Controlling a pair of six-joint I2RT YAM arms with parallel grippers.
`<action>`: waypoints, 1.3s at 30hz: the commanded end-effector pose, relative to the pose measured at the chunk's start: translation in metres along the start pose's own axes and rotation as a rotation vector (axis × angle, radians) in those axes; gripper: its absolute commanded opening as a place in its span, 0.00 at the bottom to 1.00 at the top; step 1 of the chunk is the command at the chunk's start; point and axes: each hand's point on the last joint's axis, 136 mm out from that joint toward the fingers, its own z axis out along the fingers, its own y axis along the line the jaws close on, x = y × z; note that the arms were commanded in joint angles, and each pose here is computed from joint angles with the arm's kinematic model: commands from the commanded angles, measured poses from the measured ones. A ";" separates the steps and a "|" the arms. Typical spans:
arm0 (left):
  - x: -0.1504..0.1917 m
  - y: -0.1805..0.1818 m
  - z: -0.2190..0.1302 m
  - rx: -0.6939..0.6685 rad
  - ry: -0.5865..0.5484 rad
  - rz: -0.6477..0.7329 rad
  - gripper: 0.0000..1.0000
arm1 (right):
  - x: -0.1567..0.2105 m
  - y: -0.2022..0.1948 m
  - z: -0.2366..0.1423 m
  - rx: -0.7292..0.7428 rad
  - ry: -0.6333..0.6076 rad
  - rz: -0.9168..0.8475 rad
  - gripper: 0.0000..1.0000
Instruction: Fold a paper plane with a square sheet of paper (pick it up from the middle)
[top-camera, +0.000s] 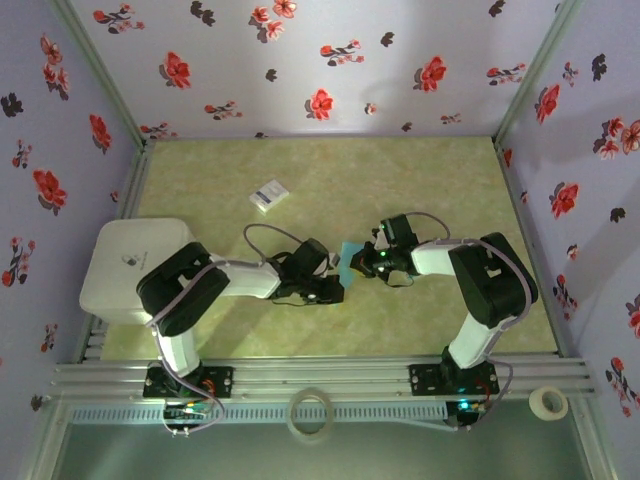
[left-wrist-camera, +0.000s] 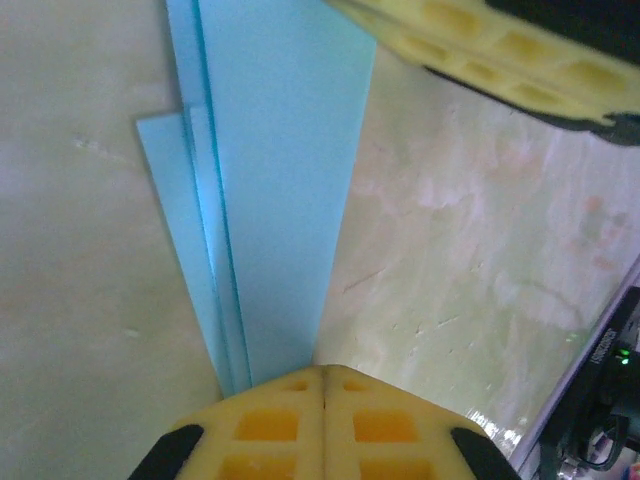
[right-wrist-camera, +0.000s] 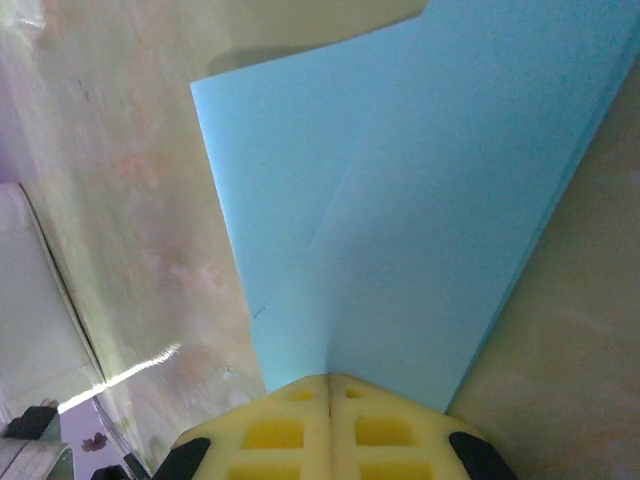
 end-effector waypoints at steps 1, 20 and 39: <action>0.048 0.032 -0.006 -0.173 0.138 -0.011 0.04 | 0.011 -0.057 0.005 0.206 0.004 0.081 0.00; -0.009 -0.033 -0.056 0.046 -0.112 0.029 0.03 | 0.009 -0.046 0.002 0.164 0.006 0.077 0.00; -0.036 0.014 0.018 -0.021 0.000 -0.064 0.00 | 0.008 -0.038 0.000 0.139 0.012 0.082 0.00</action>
